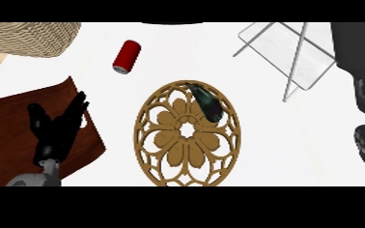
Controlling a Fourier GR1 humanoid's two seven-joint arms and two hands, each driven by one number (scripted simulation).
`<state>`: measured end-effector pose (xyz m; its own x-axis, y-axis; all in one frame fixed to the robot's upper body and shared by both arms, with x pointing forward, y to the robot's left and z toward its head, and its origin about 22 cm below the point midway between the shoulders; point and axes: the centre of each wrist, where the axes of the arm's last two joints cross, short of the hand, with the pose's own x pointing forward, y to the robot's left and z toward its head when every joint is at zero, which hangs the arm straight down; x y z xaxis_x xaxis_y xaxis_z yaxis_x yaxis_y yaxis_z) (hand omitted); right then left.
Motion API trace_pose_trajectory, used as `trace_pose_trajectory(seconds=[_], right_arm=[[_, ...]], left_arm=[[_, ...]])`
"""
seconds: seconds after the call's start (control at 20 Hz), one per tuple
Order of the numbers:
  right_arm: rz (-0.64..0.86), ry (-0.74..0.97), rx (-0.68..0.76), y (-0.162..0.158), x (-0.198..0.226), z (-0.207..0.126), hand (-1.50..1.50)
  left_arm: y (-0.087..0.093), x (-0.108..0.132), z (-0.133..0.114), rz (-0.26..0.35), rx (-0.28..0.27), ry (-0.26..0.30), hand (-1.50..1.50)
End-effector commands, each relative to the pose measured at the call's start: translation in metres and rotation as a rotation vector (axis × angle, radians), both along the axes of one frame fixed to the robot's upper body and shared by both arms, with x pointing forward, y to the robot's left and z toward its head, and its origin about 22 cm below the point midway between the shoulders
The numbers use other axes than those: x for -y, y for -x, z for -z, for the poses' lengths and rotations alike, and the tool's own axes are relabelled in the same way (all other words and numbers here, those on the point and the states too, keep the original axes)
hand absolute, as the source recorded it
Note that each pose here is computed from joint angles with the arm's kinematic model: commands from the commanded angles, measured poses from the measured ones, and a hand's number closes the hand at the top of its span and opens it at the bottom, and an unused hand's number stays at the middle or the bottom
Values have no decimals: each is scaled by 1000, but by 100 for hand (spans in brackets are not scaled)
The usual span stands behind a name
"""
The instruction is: Pick the lemon from the placemat and place it in the tiered shelf
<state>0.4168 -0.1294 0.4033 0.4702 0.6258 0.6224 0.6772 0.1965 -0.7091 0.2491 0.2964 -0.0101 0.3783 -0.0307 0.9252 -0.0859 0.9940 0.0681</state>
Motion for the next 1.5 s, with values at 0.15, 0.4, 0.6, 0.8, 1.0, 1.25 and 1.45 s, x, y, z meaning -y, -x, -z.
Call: trace_pose_trajectory(seconds=[0.15, 0.4, 0.6, 0.8, 1.0, 1.25, 1.45], right_arm=[[45, -82, -148, -8, 25, 5, 150], [55, -56, -171, -20, 62, 32, 150], [75, -54, -179, -25, 80, 42, 150], [89, -25, -188, -34, 87, 58, 150], [94, -19, -158, -36, 101, 57, 150], [37, -20, -139, -33, 113, 59, 150], [29, -10, -149, -32, 124, 64, 150]], left_arm=[[-5, 12, 13, -6, -71, 24, 0], [-7, -2, 13, 10, -53, 18, 0], [-3, -3, 25, -7, -69, 27, 0], [-9, 6, 4, 8, -56, 15, 0], [-9, 6, 18, 17, -65, 45, 0], [1, 7, 15, 7, -69, 13, 0], [-5, -5, 17, 3, -61, 35, 0]])
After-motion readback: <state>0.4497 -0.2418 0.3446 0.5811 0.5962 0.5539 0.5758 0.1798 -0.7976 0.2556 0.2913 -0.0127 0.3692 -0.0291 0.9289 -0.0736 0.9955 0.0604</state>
